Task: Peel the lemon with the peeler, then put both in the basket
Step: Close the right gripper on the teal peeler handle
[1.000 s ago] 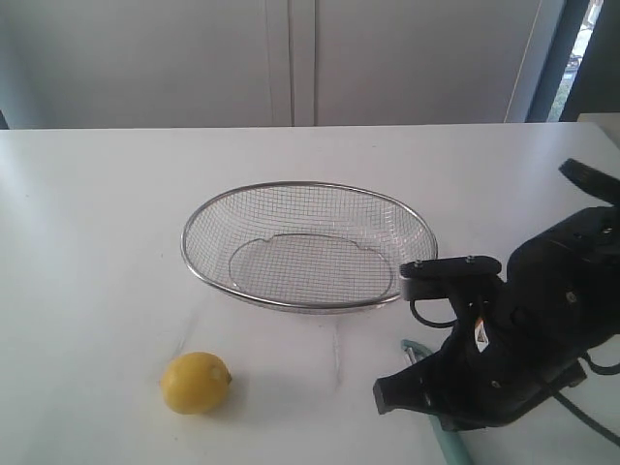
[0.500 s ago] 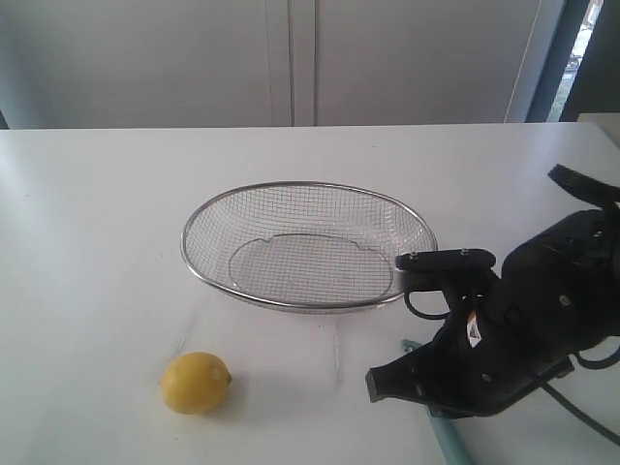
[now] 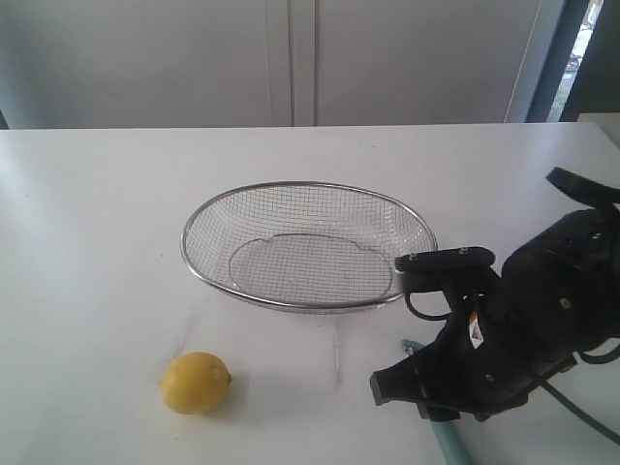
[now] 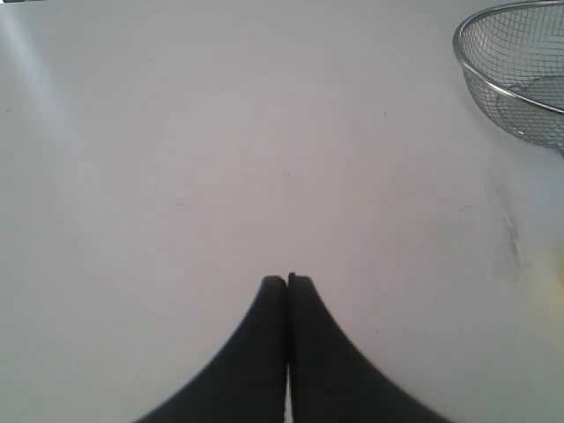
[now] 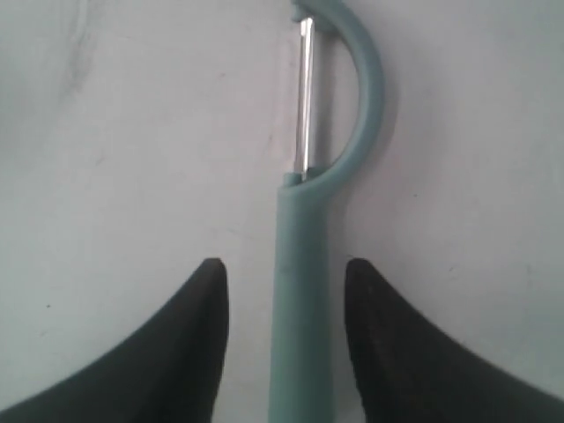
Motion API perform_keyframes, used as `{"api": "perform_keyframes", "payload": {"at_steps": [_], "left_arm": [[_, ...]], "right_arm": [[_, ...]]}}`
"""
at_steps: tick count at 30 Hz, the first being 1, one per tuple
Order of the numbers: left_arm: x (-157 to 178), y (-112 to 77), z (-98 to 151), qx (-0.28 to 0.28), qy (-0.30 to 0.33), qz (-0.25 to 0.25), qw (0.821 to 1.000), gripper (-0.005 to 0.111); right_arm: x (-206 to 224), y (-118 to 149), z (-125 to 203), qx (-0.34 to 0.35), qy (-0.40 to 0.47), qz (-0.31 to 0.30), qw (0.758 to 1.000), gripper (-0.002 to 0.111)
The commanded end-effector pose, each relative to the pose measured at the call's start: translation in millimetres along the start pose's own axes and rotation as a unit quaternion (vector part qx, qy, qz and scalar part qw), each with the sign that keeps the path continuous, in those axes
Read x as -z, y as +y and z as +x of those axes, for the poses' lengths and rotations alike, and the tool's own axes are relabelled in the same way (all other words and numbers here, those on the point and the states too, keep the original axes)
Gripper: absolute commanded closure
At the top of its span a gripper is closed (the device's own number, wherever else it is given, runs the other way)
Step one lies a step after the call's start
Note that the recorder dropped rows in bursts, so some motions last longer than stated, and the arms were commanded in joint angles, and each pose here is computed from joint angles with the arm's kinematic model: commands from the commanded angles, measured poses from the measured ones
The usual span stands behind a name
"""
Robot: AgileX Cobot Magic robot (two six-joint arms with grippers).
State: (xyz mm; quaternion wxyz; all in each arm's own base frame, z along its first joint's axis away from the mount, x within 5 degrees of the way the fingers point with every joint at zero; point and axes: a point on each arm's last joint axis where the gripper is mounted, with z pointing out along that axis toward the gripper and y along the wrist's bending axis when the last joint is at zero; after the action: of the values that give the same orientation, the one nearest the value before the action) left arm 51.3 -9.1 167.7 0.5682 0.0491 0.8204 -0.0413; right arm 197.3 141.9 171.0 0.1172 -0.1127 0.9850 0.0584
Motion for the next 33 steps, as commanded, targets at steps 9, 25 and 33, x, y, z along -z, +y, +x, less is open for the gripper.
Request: {"api": "perform_keyframes", "payload": {"at_steps": [9, 25, 33], "left_arm": [[0, 0.0, 1, 0.003, 0.000, -0.001, 1.000, 0.107], [0, 0.0, 1, 0.003, 0.000, -0.001, 1.000, 0.107], [0, 0.0, 1, 0.003, 0.000, -0.001, 1.000, 0.107]], "right_arm": [[-13, -2, 2, 0.009, 0.029, 0.019, 0.999, 0.066], [-26, -1, 2, 0.010, 0.040, 0.023, 0.999, 0.068], [-26, -1, 2, 0.008, 0.040, 0.022, 0.999, 0.068]]}}
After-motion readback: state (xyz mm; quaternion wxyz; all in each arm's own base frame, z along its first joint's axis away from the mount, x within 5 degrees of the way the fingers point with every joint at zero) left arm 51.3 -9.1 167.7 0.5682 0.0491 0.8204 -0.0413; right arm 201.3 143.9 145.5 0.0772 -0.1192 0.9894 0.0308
